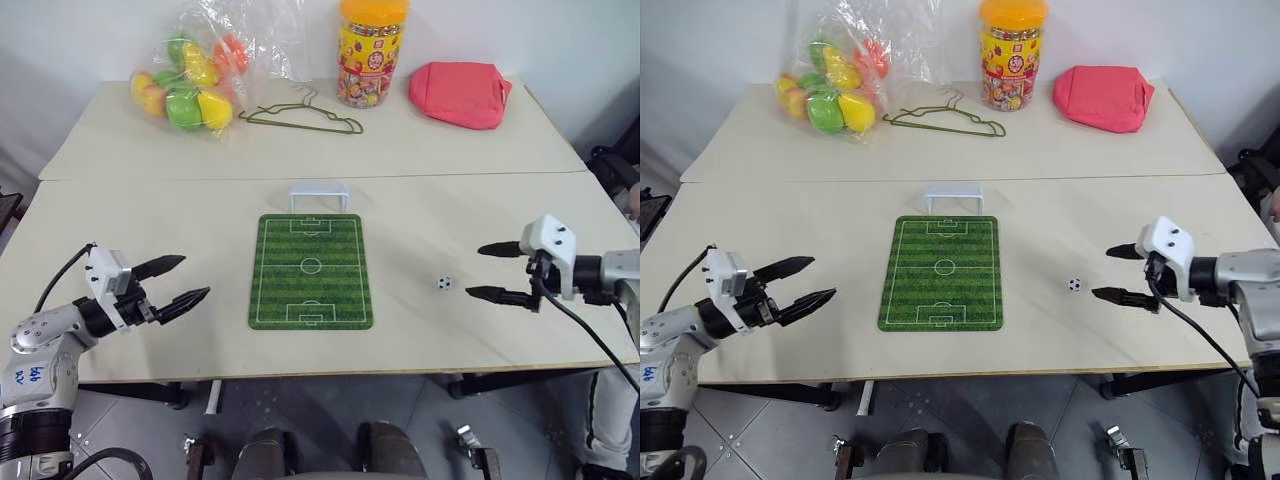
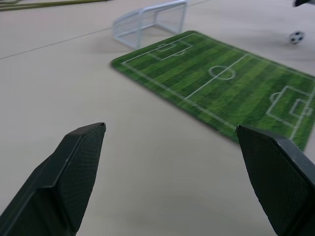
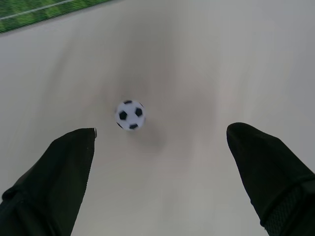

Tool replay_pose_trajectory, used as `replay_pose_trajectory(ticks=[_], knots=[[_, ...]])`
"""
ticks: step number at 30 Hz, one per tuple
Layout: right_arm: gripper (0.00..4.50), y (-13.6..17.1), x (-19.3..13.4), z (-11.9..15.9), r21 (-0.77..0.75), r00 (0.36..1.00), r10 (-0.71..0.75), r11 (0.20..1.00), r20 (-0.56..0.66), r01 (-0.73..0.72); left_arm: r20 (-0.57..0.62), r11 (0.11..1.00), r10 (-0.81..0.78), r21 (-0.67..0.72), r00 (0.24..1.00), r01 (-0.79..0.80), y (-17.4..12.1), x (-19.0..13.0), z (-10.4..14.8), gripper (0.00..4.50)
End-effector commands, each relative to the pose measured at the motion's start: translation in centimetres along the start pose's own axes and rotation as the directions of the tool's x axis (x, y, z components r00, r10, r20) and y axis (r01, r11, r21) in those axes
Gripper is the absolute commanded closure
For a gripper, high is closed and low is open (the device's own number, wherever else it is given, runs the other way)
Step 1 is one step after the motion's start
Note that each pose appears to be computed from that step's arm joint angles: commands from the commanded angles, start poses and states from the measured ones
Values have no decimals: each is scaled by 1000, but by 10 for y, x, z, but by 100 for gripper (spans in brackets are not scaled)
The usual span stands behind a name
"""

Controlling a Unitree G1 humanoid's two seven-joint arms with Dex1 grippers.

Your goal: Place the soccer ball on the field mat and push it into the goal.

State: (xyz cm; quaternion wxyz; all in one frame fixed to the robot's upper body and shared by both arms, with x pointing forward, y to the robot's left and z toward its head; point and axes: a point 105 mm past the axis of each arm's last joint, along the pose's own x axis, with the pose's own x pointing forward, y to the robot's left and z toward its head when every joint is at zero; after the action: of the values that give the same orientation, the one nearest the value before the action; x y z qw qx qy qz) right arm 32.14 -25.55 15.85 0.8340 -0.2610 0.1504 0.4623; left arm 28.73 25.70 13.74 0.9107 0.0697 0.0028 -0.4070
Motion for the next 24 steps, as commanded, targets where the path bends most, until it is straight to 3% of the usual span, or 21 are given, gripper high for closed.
replay_pose_trajectory(ticks=[1,11,15,23,24], knots=[[4,1,12,1,-23,999,42,999,18,-41,17,1000,-22,15,1000,22,-8,-1,4,0],[4,7,39,-18,21,992,124,992,9,-124,3,1000,-15,-1,1000,16,-17,-4,-4,0],[90,10,44,-24,33,990,137,990,13,-138,4,1000,-4,2,1000,4,-16,-4,-3,0],[360,1,42,-8,3,994,74,997,76,-75,9,1000,-16,20,1000,15,-15,-8,-4,0],[366,1,41,-5,-4,994,71,997,83,-71,11,999,-21,27,1000,21,-15,-8,-4,0]])
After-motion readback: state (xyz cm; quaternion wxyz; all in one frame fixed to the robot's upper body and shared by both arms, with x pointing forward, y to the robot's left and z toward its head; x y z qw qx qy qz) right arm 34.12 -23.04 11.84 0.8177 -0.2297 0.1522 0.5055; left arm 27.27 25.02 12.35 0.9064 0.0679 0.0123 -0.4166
